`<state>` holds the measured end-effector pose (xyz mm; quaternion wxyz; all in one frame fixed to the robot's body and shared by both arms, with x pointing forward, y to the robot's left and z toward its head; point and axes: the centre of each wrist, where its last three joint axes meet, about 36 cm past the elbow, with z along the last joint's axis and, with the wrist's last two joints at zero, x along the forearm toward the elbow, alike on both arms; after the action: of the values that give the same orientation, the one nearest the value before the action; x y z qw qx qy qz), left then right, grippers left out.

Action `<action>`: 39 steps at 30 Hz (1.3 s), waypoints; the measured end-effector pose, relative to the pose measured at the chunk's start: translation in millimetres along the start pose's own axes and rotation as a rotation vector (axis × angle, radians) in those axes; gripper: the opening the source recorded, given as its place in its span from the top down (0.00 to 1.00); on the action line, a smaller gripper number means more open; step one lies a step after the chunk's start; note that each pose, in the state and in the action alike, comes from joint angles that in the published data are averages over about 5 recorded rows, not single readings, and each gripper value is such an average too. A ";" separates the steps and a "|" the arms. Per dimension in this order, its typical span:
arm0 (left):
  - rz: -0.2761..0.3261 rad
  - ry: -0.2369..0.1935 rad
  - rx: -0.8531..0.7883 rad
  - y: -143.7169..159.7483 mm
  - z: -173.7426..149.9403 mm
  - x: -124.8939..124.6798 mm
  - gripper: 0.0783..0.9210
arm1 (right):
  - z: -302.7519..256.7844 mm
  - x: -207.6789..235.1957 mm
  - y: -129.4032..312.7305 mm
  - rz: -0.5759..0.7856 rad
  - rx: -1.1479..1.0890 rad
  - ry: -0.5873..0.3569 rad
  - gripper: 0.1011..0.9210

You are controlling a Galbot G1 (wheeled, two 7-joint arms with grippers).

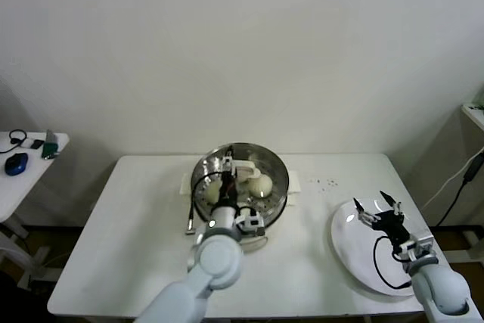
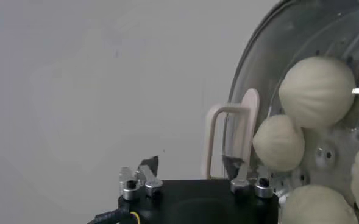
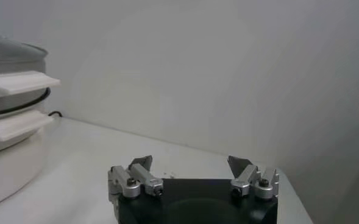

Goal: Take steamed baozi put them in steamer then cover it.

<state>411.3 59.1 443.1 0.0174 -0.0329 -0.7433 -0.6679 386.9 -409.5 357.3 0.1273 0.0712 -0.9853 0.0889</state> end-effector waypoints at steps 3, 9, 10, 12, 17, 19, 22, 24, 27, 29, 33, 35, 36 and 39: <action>0.001 -0.018 0.033 6.9 4.9 10.6 0.17 | -2.0 -0.8 0.1 0.005 -0.010 0.005 0.12; 0.009 -0.038 0.121 19.5 20.1 32.2 0.12 | -3.4 -1.4 1.8 0.007 -0.020 0.016 0.12; 0.010 -0.039 0.138 21.6 23.2 35.8 0.12 | -3.5 -1.3 2.1 0.007 -0.021 0.017 0.12; 0.010 -0.039 0.170 25.6 30.3 43.0 0.12 | -3.7 -1.2 2.3 0.007 -0.023 0.019 0.12; 0.006 -0.011 0.256 31.2 54.7 57.3 0.12 | -5.1 0.2 1.9 0.009 -0.021 0.019 0.12; 0.005 0.013 0.301 32.0 66.2 61.4 0.12 | -5.8 0.9 1.8 0.009 -0.020 0.017 0.12; 0.010 0.056 0.387 32.4 85.9 65.5 0.12 | -6.8 2.6 2.5 0.008 -0.024 0.007 0.12; 0.014 0.078 0.453 32.6 101.6 67.0 0.12 | -7.3 4.1 3.4 0.005 -0.028 -0.001 0.12; 0.009 0.083 0.563 32.8 127.9 69.8 0.12 | -7.5 6.5 5.4 -0.001 -0.031 -0.011 0.12; -0.002 0.072 0.643 31.4 145.6 73.2 0.12 | -7.2 8.5 7.0 -0.005 -0.033 -0.018 0.12; -0.031 0.060 0.802 21.1 179.4 83.3 0.12 | -5.9 12.9 11.7 -0.014 -0.041 -0.036 0.12; -0.042 0.062 0.876 11.8 193.8 90.0 0.12 | -5.0 15.2 15.0 -0.019 -0.045 -0.045 0.12; -0.046 0.065 0.910 6.2 200.2 93.6 0.12 | -4.3 16.4 16.8 -0.022 -0.047 -0.049 0.12; -0.054 0.073 1.002 -12.6 216.2 105.4 0.12 | -2.4 19.7 22.6 -0.029 -0.052 -0.062 0.12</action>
<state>309.2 275.4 414.9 0.0398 0.0224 -0.9722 -0.2297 364.9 -389.4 361.2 0.0997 0.0847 -0.9896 0.0591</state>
